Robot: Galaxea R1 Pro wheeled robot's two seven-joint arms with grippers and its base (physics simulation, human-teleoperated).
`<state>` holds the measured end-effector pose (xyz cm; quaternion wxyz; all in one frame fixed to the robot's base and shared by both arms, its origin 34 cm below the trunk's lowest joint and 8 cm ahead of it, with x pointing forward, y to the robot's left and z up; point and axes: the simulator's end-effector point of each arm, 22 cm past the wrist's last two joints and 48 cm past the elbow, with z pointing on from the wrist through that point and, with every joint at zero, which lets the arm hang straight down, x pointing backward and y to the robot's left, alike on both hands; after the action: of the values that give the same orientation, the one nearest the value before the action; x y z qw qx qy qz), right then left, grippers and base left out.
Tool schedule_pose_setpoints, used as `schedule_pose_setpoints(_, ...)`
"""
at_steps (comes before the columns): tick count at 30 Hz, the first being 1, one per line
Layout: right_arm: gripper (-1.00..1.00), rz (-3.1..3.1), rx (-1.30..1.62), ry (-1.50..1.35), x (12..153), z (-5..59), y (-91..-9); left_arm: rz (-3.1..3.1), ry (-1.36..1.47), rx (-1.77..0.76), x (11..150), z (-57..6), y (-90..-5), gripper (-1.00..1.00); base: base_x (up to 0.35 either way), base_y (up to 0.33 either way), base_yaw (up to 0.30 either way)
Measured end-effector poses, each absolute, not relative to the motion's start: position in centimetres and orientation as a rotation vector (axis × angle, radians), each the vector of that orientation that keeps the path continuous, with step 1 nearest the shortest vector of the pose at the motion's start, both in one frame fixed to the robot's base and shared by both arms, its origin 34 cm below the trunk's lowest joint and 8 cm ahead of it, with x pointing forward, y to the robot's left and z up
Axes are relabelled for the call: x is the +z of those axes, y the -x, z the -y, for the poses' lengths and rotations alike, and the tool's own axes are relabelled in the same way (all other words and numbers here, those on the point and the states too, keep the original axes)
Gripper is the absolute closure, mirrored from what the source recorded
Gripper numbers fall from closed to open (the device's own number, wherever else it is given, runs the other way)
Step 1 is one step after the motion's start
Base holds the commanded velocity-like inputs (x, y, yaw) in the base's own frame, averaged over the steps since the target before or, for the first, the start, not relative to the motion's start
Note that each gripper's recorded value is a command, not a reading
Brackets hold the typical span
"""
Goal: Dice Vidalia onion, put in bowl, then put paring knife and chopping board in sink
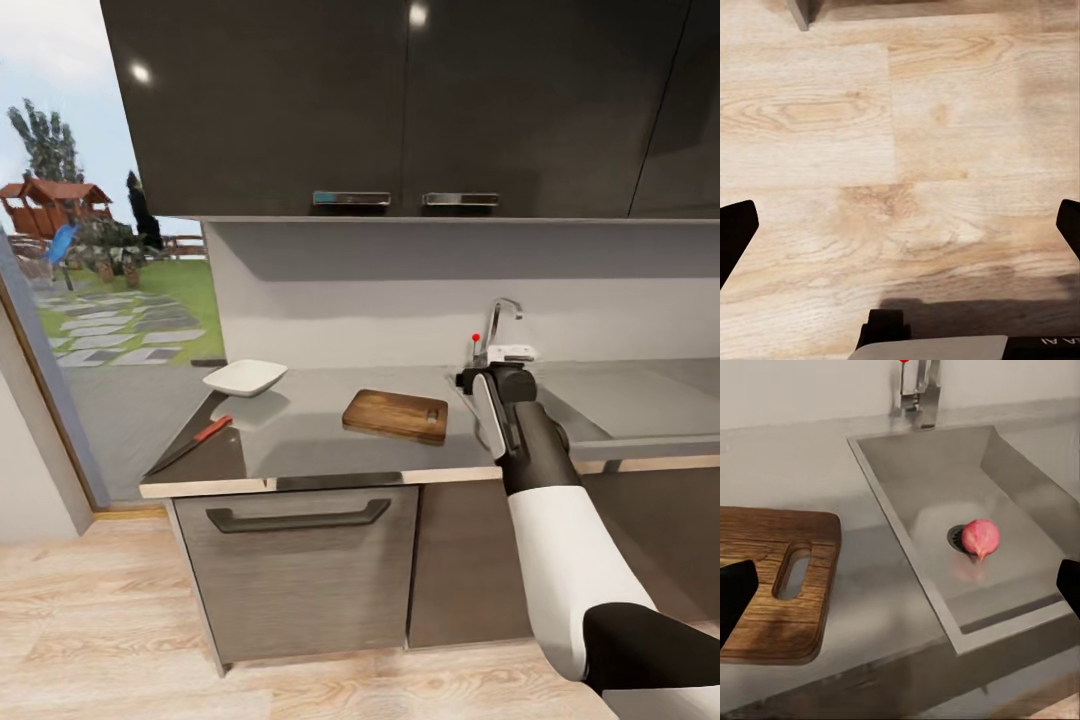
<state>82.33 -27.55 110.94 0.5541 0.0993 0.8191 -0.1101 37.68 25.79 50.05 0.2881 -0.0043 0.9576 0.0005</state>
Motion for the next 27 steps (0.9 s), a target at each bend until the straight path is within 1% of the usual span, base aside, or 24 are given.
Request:
schedule_pose_setpoints(16,-1.0,-2.028,-0.269,-0.208,106.4,26.7,-83.1,-2.558,0.012,0.001,50.0,-25.8,-37.7,-1.0,0.009,-0.001,0.0)
schedule_pose_setpoints(21,-1.0,-2.028,-0.268,-0.208,106.3,26.7,-83.1,-2.558,0.012,0.001,50.0,-25.8,-37.6,-1.0,0.147,0.0,0.0)
schedule_pose_setpoints(27,-1.0,-2.028,-0.267,-0.207,106.3,26.6,-83.1,-2.559,0.012,0.001,50.0,-25.8,-37.6,-1.0,0.247,0.0,0.0)
